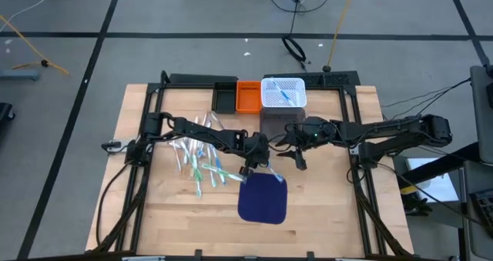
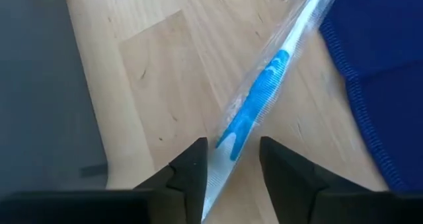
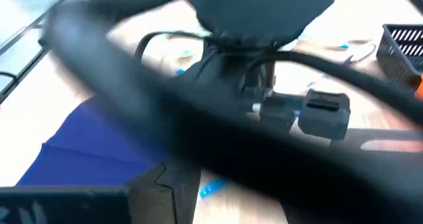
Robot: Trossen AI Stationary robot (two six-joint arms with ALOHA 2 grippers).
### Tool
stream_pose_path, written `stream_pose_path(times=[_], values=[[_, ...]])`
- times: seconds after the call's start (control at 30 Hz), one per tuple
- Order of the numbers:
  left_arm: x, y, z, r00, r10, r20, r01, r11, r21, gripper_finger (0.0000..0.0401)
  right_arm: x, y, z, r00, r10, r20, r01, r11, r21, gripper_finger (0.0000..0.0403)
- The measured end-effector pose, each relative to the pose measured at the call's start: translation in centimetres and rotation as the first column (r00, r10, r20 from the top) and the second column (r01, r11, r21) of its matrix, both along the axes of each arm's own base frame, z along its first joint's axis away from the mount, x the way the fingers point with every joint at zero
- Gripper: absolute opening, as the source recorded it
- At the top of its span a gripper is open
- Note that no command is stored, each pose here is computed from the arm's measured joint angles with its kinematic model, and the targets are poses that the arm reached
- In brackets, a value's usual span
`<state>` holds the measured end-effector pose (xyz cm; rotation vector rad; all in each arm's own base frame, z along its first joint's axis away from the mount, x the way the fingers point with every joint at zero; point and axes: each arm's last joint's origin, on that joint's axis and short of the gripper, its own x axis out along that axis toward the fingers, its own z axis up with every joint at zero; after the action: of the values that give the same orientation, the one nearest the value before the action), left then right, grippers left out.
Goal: Pick & Place Toothbrushes
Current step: Put the blue toothbrush into the white basket
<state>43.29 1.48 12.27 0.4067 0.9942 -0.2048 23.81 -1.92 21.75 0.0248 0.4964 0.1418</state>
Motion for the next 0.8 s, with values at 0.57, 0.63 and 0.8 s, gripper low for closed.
stream_pose_path(times=[0.57,0.63,0.8], values=[[-1.1,-1.3,2.8,0.99,0.14,-0.009,-0.14,0.989,-0.041,0.0006,-0.1,0.0,-0.3,1.0,0.0,-0.004,0.0,1.0,0.0,0.016],[-1.6,-1.7,3.8,0.987,0.162,-0.018,-0.163,0.985,-0.051,0.0005,-0.1,0.0,-0.3,1.0,0.0,-0.004,0.0,1.0,0.001,0.016],[-2.9,-2.6,7.2,0.981,0.194,0.003,-0.193,0.977,-0.09,0.0005,-0.1,0.0,-0.1,1.0,-0.001,0.011,0.001,1.0,-0.003,0.016]])
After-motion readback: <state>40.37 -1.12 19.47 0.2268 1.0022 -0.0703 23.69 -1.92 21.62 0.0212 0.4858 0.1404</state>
